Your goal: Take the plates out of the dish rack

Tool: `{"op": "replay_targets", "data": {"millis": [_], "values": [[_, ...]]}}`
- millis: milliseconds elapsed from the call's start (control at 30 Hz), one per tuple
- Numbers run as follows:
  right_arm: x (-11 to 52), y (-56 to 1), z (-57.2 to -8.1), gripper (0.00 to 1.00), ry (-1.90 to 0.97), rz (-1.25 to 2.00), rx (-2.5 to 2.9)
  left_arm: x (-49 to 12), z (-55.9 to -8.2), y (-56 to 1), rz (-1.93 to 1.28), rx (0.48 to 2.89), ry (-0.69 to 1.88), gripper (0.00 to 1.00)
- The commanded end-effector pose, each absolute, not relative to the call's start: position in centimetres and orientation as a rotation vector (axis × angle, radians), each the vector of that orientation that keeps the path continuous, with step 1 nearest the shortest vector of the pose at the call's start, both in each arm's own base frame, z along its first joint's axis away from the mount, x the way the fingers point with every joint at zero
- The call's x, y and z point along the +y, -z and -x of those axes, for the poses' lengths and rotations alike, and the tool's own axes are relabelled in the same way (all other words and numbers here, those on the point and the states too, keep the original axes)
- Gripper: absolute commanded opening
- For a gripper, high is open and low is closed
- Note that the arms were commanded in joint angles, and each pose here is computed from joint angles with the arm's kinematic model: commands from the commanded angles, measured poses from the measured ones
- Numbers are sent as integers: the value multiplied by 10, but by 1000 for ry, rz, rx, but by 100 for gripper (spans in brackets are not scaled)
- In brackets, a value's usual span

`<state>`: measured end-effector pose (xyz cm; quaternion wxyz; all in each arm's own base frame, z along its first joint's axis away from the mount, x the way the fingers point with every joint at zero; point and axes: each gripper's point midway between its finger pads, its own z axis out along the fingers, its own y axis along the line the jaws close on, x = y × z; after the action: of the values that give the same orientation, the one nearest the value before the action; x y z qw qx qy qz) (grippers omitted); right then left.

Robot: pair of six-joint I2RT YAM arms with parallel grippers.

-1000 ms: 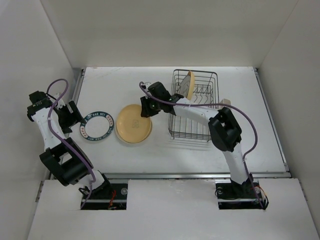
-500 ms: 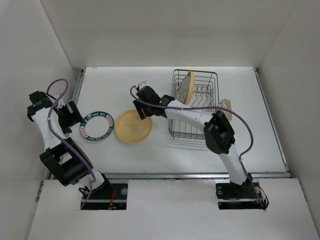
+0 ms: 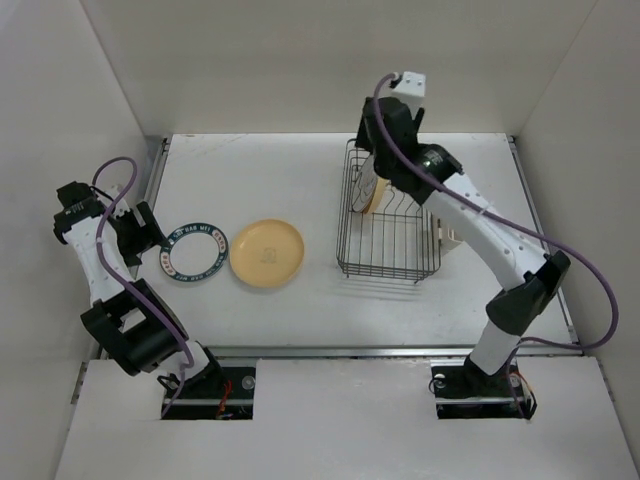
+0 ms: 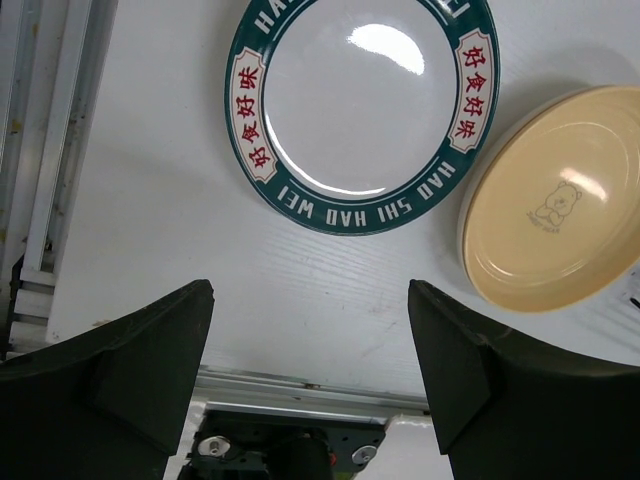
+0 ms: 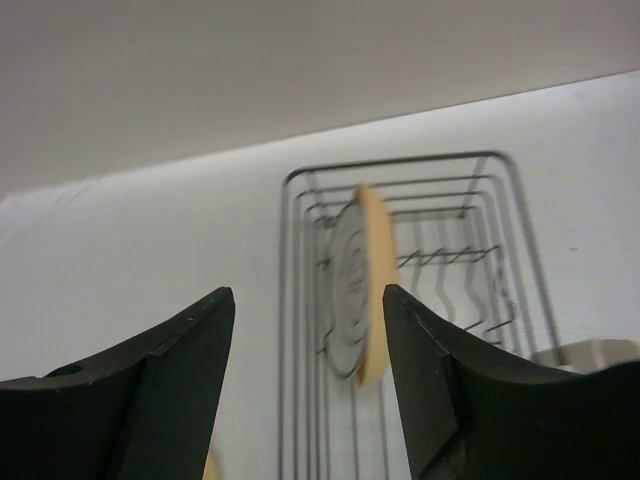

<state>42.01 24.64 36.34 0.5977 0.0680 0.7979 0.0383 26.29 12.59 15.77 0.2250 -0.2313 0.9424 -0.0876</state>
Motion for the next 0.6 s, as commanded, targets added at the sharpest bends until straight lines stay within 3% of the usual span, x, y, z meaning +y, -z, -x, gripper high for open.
{"op": "replay_targets", "data": {"millis": [0,233,567], "values": [[201,-319,-441,68,195,-268,1915,126,-255,-164,605,2590,202,76],[183,-266,-467,74,297,-296,2008,125,-254,-163,609,2597,207,76],[165,-229,-476,33,325,-357,2068,125,-250,-164,584,2598,184,76]]}}
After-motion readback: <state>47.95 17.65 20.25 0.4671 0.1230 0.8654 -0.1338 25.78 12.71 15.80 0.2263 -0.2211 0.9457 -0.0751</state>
